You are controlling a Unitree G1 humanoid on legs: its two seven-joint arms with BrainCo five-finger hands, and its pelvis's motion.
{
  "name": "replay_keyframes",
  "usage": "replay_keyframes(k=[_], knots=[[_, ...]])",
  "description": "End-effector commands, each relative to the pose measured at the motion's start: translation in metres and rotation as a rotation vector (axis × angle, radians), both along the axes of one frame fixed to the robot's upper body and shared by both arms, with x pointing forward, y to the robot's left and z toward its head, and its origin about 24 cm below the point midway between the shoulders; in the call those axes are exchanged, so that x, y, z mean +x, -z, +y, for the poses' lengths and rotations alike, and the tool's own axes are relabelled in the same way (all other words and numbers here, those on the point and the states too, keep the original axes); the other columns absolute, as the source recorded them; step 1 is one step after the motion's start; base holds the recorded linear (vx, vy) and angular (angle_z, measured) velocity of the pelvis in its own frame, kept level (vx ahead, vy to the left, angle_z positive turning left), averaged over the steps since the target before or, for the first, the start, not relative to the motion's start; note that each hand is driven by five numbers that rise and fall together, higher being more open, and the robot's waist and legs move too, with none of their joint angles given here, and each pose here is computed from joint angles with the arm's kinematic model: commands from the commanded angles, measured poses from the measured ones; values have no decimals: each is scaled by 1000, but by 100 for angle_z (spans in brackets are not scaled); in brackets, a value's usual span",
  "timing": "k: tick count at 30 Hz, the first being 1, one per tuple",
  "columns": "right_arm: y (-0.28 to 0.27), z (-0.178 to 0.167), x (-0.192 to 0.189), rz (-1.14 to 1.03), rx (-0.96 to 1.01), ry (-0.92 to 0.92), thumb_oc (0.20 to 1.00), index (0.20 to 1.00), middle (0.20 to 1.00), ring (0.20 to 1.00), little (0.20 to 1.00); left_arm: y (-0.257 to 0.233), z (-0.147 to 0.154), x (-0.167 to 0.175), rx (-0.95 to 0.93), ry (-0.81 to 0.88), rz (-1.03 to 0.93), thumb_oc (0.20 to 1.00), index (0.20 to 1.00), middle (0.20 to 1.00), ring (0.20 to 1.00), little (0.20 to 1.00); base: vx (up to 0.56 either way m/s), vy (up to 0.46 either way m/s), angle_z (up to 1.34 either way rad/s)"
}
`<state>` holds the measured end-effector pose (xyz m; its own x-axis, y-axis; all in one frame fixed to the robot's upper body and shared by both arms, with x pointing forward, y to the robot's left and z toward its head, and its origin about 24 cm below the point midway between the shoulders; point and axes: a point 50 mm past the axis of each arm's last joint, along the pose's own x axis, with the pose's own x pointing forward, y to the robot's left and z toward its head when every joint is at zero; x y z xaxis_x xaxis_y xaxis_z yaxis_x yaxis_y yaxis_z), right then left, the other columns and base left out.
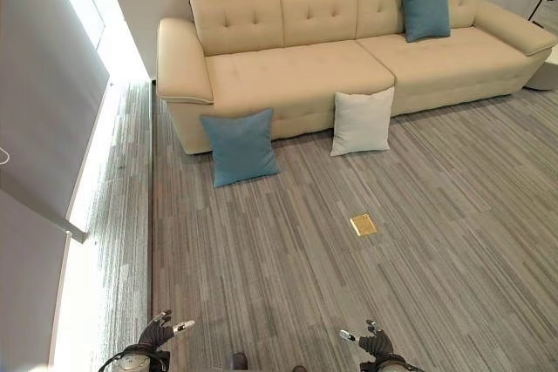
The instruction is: Pick up all the scattered cushions and arrange them neatly on the sofa.
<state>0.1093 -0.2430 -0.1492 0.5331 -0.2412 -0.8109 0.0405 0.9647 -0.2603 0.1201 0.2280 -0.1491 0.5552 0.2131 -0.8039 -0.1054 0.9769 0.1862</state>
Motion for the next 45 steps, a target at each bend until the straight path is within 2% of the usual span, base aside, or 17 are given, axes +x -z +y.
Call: replay_keyframes(k=[1, 30, 37, 45], knots=[[-4, 3, 17, -32, -13, -46, 1000, 1000, 1000, 1000, 1000, -2, -13, 21, -13, 32, -34, 1000, 1000, 1000, 1000, 1000, 0, 0, 0], [-5, 10, 23, -52, 14, -66, 1000, 1000, 1000, 1000, 1000, -3, -13, 22, -17, 38, -40, 1000, 1000, 1000, 1000, 1000, 43, 17, 0], [-10, 14, 36, -96, 13, -113, 1000, 1000, 1000, 1000, 1000, -5, -13, 25, -21, 33, -62, 1000, 1000, 1000, 1000, 1000, 20, 41, -4], [-27, 30, 67, -234, 44, -196, 1000, 1000, 1000, 1000, 1000, -21, -15, 48, -35, 44, -196, 1000, 1000, 1000, 1000, 1000, 14, 117, -5]])
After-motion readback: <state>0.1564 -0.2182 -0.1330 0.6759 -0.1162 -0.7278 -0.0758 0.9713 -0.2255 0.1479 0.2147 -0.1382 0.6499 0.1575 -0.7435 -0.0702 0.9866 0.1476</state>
